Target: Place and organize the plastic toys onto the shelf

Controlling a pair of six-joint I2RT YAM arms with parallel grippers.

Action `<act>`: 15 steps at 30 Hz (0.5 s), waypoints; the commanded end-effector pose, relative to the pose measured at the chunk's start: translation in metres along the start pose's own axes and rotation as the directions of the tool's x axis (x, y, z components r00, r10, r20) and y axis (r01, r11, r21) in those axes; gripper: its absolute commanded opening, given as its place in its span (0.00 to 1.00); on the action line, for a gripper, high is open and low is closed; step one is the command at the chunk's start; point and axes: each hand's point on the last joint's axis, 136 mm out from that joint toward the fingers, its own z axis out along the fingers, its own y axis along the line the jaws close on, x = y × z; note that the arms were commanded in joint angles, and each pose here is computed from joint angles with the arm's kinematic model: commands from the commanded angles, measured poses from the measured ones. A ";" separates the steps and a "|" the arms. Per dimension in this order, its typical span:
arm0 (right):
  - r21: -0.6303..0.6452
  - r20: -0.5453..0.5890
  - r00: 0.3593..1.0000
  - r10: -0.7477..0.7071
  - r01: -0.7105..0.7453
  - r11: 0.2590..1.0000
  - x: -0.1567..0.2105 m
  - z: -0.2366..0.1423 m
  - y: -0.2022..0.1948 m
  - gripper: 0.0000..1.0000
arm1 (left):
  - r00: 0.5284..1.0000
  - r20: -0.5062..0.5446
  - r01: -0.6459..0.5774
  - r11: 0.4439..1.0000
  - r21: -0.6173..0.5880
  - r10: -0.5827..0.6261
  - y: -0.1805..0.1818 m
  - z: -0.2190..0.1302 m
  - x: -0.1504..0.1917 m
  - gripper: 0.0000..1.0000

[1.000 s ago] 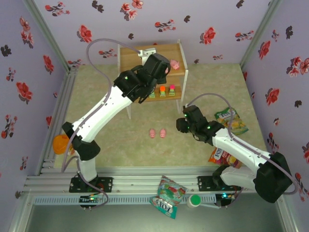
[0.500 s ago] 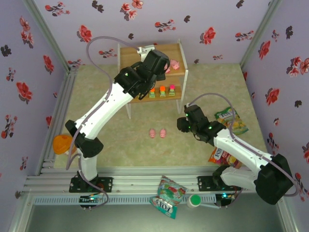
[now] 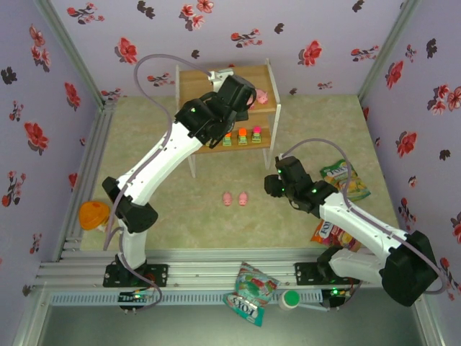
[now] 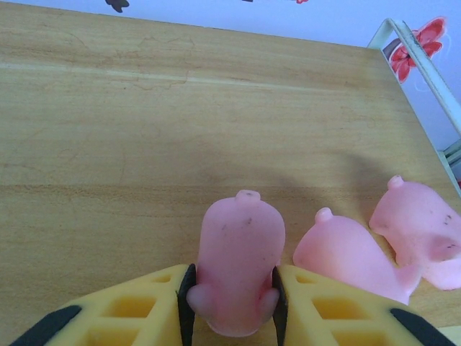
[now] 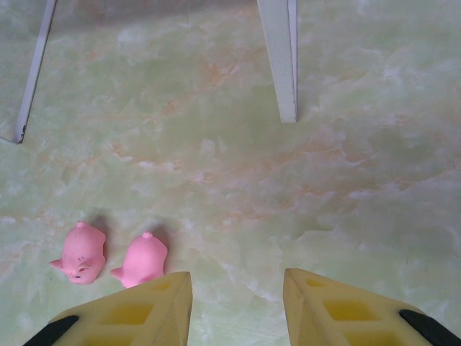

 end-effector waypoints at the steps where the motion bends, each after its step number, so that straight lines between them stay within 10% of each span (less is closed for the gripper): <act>1: -0.003 -0.009 1.000 0.014 -0.014 1.000 0.005 -0.002 -0.003 0.39 | 1.000 0.000 -0.009 1.000 -0.008 0.009 0.003 0.000 -0.003 0.37; 15: -0.008 -0.009 1.000 0.016 -0.016 1.000 0.005 -0.001 -0.003 0.39 | 1.000 0.002 -0.009 1.000 0.006 0.009 -0.002 0.004 -0.004 0.40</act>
